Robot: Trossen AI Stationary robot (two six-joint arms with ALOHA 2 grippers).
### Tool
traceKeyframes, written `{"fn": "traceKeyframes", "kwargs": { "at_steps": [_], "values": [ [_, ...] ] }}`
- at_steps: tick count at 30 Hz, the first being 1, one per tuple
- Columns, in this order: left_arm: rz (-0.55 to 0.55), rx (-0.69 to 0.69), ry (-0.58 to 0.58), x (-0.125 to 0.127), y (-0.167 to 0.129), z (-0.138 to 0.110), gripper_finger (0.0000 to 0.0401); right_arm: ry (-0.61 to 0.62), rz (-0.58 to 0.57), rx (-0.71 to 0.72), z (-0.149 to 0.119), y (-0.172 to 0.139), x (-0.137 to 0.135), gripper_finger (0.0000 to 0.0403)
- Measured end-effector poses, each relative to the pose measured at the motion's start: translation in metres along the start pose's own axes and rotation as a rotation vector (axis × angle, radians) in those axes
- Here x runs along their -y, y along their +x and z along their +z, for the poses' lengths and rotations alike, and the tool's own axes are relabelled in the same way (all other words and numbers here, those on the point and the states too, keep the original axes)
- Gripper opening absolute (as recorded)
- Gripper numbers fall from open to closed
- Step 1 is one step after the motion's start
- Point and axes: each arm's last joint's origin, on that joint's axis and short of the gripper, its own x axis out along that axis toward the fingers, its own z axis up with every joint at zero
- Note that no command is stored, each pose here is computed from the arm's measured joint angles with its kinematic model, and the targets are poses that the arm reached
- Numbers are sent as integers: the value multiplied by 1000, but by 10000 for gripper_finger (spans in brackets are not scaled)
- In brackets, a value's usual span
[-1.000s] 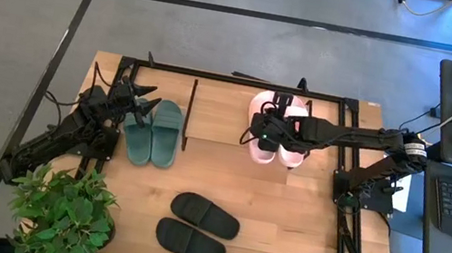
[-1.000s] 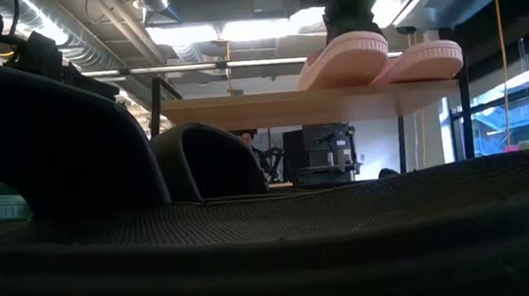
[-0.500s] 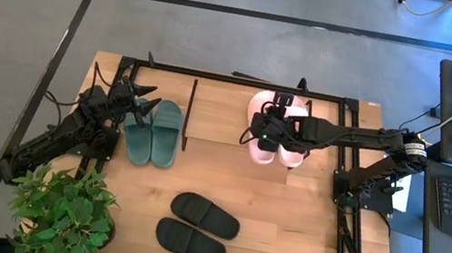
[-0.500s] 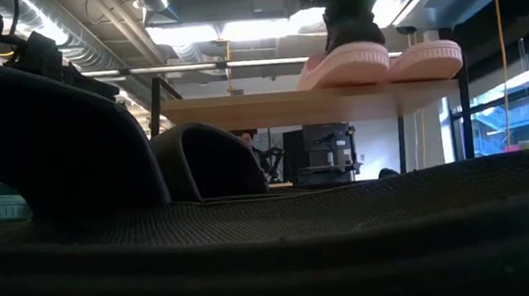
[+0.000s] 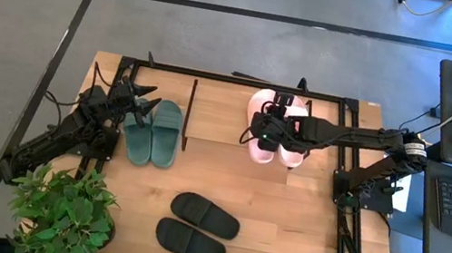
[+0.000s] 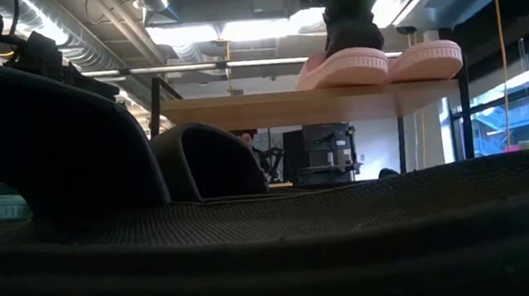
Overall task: Pick and place slides into the shelf
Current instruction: Put the pink slide on the shelf
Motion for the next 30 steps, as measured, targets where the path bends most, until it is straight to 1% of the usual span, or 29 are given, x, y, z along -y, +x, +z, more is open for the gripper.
{"fn": "traceKeyframes", "kwargs": {
  "at_steps": [30],
  "values": [
    [0,0,0,0,0,0,216,-10,0,-10,-1,0,0,91]
  ]
}}
